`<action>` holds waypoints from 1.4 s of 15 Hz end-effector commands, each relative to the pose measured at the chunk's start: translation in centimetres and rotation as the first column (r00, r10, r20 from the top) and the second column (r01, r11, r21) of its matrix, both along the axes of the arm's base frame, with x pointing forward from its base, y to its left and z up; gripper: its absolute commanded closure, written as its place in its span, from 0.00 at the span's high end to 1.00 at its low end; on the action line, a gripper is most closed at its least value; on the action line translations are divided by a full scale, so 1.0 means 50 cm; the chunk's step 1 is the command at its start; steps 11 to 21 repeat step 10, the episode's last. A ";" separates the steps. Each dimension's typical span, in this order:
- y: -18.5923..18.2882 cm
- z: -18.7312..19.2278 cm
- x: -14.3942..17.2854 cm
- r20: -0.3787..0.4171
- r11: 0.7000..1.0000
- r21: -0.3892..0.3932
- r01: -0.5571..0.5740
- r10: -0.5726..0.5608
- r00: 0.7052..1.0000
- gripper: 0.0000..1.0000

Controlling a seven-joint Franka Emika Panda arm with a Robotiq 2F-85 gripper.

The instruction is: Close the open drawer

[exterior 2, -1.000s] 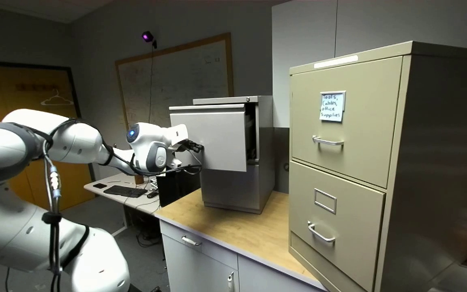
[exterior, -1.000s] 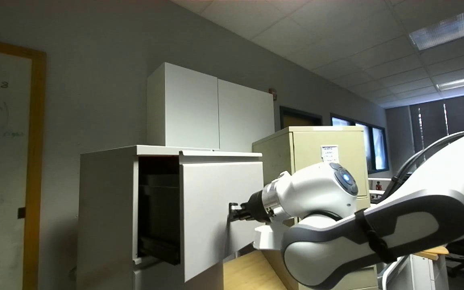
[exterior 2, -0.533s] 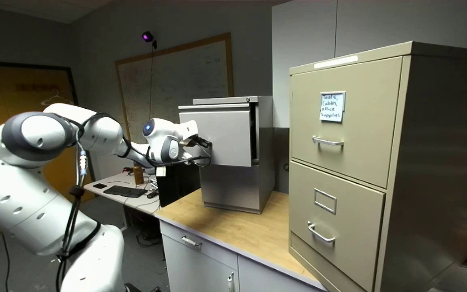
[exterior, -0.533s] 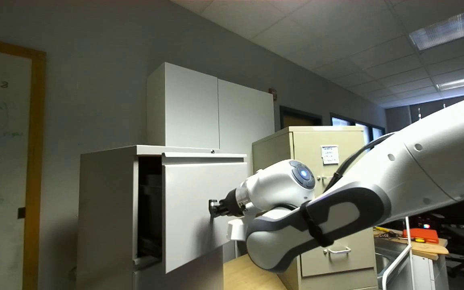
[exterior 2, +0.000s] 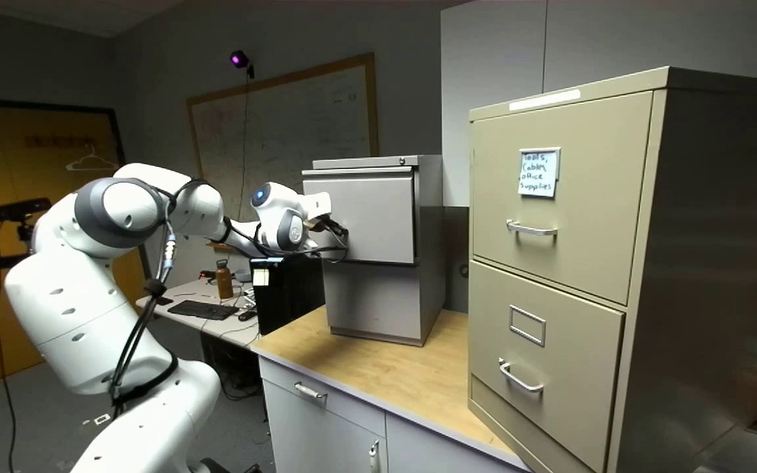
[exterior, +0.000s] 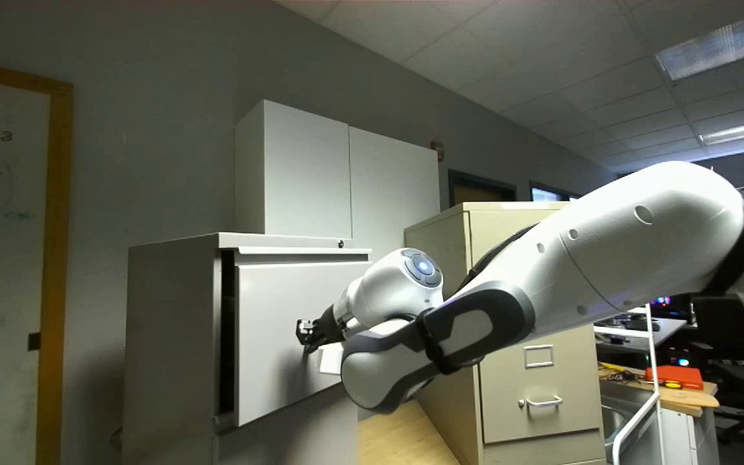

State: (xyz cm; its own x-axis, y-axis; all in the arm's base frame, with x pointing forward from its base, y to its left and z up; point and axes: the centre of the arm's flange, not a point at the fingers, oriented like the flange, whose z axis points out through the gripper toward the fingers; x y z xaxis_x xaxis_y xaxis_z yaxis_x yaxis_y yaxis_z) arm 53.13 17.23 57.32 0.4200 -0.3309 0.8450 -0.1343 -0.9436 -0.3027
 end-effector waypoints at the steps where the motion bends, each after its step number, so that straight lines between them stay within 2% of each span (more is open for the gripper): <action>1: 0.084 0.000 0.122 -0.051 0.999 0.042 -0.015 0.017 0.999 0.05; 10: 0.144 0.009 0.246 -0.124 0.997 0.081 -0.018 0.028 0.992 0.05; 21: 0.144 0.009 0.246 -0.124 0.997 0.081 -0.018 0.028 0.992 0.05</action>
